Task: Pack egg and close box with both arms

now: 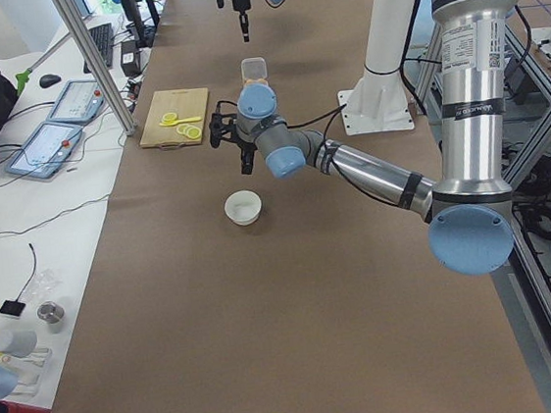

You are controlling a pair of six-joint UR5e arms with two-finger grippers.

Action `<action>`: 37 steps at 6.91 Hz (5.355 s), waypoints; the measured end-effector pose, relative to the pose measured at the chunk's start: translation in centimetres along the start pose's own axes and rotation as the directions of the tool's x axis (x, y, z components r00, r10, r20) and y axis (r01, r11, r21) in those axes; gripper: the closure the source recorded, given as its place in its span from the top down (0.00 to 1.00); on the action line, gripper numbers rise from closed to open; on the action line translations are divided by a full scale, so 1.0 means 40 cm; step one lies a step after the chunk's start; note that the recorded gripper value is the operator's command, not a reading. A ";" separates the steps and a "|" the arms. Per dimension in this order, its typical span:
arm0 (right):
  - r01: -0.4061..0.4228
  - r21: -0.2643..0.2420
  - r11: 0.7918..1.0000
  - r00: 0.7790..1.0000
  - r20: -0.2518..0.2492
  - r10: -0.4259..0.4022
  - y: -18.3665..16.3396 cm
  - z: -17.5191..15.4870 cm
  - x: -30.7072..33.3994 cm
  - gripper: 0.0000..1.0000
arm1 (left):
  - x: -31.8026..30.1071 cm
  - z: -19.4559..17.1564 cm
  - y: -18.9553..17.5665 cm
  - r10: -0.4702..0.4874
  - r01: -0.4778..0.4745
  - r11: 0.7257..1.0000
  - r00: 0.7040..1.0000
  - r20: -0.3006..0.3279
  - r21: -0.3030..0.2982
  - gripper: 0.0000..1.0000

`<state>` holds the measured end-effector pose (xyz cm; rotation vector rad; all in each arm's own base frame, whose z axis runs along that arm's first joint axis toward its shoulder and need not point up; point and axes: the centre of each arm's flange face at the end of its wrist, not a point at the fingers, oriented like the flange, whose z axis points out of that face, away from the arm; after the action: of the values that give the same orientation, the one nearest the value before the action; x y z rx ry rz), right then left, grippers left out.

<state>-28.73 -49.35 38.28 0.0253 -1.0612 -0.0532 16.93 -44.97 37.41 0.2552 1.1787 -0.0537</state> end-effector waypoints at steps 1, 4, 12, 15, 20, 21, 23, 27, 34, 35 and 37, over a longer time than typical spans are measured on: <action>0.009 -0.003 1.000 1.000 -0.007 -0.009 0.005 0.028 -0.028 0.00 | -0.001 0.000 0.000 -0.001 0.001 1.000 1.000 0.001 0.000 0.98; 0.032 -0.020 0.999 0.999 -0.008 -0.032 0.001 0.091 -0.101 0.00 | -0.001 -0.001 0.001 0.000 0.000 1.000 1.000 0.001 0.001 0.98; -0.064 0.017 0.998 0.980 0.188 0.060 -0.004 0.133 -0.603 0.00 | -0.005 0.001 0.000 -0.003 0.003 1.000 1.000 0.004 0.002 0.98; -0.070 0.058 0.996 0.969 0.240 0.055 0.016 0.037 -0.644 1.00 | -0.044 -0.003 0.005 -0.024 0.024 1.000 0.999 0.024 0.007 0.98; -0.059 0.168 0.984 0.995 0.087 0.045 -0.119 -0.211 -0.257 1.00 | -0.239 -0.074 -0.008 -0.097 0.088 0.993 0.989 0.111 0.082 0.98; 0.008 0.162 0.987 1.000 -0.012 -0.006 -0.144 -0.251 -0.160 1.00 | -0.306 -0.117 -0.015 -0.054 0.040 0.994 0.988 0.143 0.100 0.98; 0.152 0.080 0.985 0.971 -0.198 -0.134 -0.160 -0.345 0.045 1.00 | -0.430 -0.184 -0.020 0.039 -0.059 0.995 0.972 0.233 0.082 0.98; 0.136 -0.066 0.988 0.937 -0.316 -0.150 -0.063 -0.513 0.508 1.00 | -0.602 -0.223 -0.031 0.052 -0.053 0.999 0.941 0.333 -0.006 0.98; -0.129 -0.029 0.991 0.948 -0.297 0.115 0.169 -0.545 0.917 1.00 | -0.774 -0.181 0.015 -0.094 0.125 0.989 0.948 0.303 -0.083 0.98; -0.116 -0.015 0.993 0.949 -0.297 0.106 0.173 -0.530 0.957 1.00 | -0.767 -0.194 0.003 -0.113 0.144 0.986 0.950 0.291 -0.087 0.98; -0.107 -0.001 0.994 0.950 -0.294 0.102 0.183 -0.514 0.987 1.00 | -0.768 -0.215 -0.006 -0.094 0.124 0.988 0.954 0.286 -0.087 0.98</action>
<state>8.68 -44.35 63.02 -0.0379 -0.7626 0.0371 -2.73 -46.06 62.52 0.0859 0.9080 -0.1213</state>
